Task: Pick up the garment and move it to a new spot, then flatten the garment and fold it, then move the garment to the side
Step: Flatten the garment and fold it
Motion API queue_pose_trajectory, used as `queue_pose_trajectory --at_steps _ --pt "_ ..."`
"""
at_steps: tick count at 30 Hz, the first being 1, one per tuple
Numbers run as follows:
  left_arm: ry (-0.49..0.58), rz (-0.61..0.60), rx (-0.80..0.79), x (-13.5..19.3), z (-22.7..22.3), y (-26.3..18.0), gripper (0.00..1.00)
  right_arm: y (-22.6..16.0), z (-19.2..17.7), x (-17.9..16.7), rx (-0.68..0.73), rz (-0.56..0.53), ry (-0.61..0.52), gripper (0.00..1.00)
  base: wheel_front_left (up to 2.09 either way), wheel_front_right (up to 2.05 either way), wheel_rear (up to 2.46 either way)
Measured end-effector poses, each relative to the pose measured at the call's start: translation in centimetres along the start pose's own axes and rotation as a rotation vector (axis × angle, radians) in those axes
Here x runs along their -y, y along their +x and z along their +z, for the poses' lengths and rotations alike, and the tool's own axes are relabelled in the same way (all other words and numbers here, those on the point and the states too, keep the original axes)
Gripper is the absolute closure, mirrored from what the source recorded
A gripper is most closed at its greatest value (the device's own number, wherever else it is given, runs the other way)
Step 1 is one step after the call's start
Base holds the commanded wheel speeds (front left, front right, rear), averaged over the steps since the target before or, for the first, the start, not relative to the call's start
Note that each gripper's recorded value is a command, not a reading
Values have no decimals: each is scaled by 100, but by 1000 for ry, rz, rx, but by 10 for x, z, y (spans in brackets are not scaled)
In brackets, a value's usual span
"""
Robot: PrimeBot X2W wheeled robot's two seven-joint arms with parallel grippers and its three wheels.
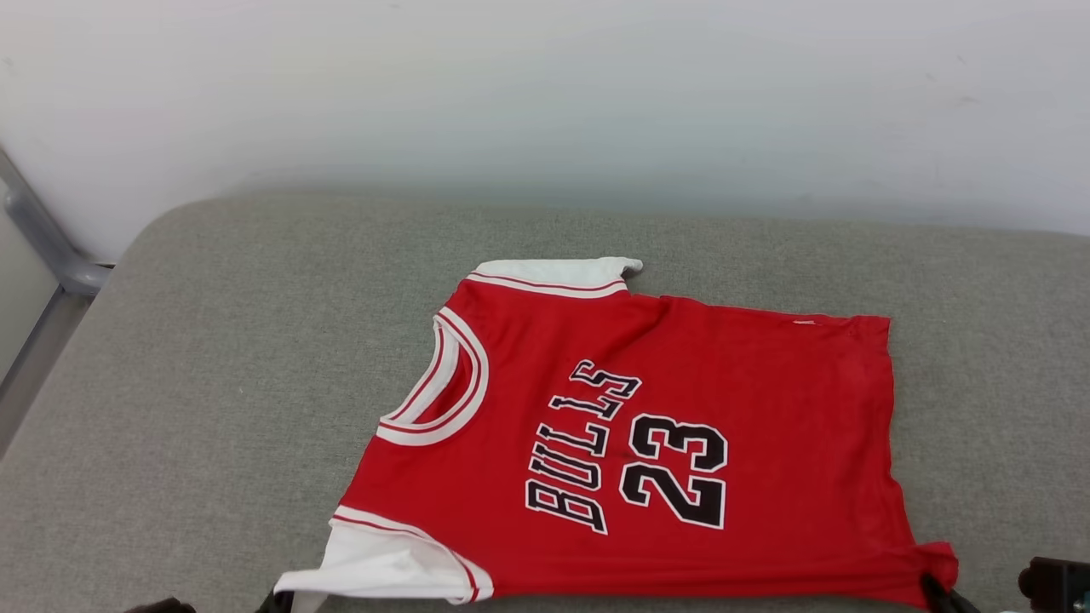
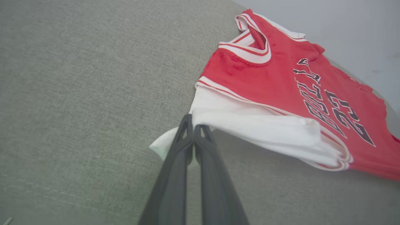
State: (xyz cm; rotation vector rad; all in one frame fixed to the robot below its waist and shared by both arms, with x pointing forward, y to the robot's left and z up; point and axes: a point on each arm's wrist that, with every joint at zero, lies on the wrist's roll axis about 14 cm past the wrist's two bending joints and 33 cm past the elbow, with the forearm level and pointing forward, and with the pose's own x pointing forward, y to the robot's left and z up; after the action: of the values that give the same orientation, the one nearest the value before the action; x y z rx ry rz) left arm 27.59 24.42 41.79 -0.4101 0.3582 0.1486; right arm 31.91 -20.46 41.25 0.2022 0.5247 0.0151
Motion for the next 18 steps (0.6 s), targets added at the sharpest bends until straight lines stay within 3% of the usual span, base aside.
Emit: queue_pose_trajectory --at_steps 7,12,18 --pt "45 -75 65 25 38 7 100 -5 23 -2 11 -13 -36 100 0 0 0" --pt "108 -200 79 64 65 51 100 19 44 -11 -20 -9 -78 100 0 0 0" --pt "120 -235 -3 72 50 93 100 49 40 -18 -82 4 -99 100 0 0 0"
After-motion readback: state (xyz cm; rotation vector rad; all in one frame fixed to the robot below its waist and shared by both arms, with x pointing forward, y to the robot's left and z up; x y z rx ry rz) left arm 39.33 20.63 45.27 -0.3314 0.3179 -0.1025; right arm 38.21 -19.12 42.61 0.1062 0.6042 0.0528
